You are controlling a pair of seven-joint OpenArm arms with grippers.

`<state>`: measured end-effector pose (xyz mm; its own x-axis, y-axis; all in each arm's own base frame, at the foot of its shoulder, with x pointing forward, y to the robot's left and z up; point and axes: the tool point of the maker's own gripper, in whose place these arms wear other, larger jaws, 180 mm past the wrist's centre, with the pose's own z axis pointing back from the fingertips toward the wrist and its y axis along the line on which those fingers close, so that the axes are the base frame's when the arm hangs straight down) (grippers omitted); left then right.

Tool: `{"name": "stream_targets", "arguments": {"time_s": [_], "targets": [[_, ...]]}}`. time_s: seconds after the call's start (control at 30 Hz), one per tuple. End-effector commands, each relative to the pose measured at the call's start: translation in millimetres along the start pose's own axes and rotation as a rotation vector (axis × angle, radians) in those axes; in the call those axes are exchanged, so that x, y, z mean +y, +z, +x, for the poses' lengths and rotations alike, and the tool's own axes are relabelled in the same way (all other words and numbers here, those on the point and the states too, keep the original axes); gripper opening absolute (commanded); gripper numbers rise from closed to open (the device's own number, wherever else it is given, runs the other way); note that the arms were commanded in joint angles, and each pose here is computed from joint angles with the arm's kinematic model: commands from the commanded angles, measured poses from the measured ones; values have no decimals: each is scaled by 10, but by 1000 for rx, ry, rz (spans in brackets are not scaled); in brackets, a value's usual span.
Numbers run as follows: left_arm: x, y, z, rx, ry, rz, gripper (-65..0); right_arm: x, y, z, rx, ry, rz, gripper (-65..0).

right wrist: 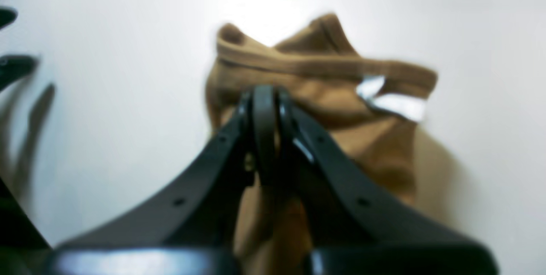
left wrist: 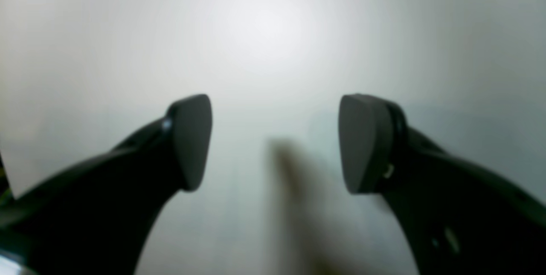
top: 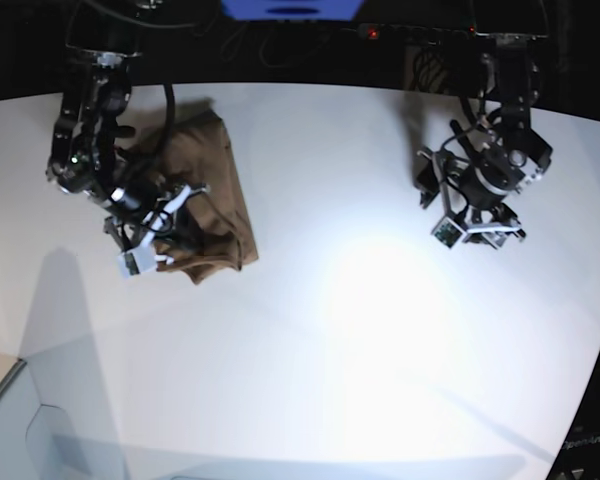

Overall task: Layout the t-shirt on the table in an organized manner, then fold the t-shirt properly
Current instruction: 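Release the right gripper from the folded shirt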

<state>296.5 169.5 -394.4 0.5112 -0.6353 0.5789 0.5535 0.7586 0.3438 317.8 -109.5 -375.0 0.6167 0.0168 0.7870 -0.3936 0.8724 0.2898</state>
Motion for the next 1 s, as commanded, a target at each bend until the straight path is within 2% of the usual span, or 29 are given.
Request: {"name": "stream_targets", "arguments": {"time_s": [0.0, 0.23, 0.53, 0.63, 0.8, 0.9, 0.97], "targets": [[84, 40, 85, -34, -3, 23, -199, 45, -60, 223, -60, 14, 29, -650], [-27, 51, -37, -9, 3, 1, -199, 263, -463, 194, 3, 11, 135, -650], [-77, 62, -111, 7, 3, -9, -199, 285, -591, 302, -79, -23, 160, -650], [-77, 62, -111, 7, 3, -9, -199, 291, -422, 564, -145, 54, 143, -650], [-86, 60, -105, 5, 6, -10, -199, 497, -73, 807, -242, 165, 134, -650], [-86, 60, -105, 5, 6, -10, -199, 431, 99, 689, -225, 199, 104, -650], [-86, 60, -105, 5, 6, -10, -199, 224, 203, 541, -204, 166, 50, -650]]}}
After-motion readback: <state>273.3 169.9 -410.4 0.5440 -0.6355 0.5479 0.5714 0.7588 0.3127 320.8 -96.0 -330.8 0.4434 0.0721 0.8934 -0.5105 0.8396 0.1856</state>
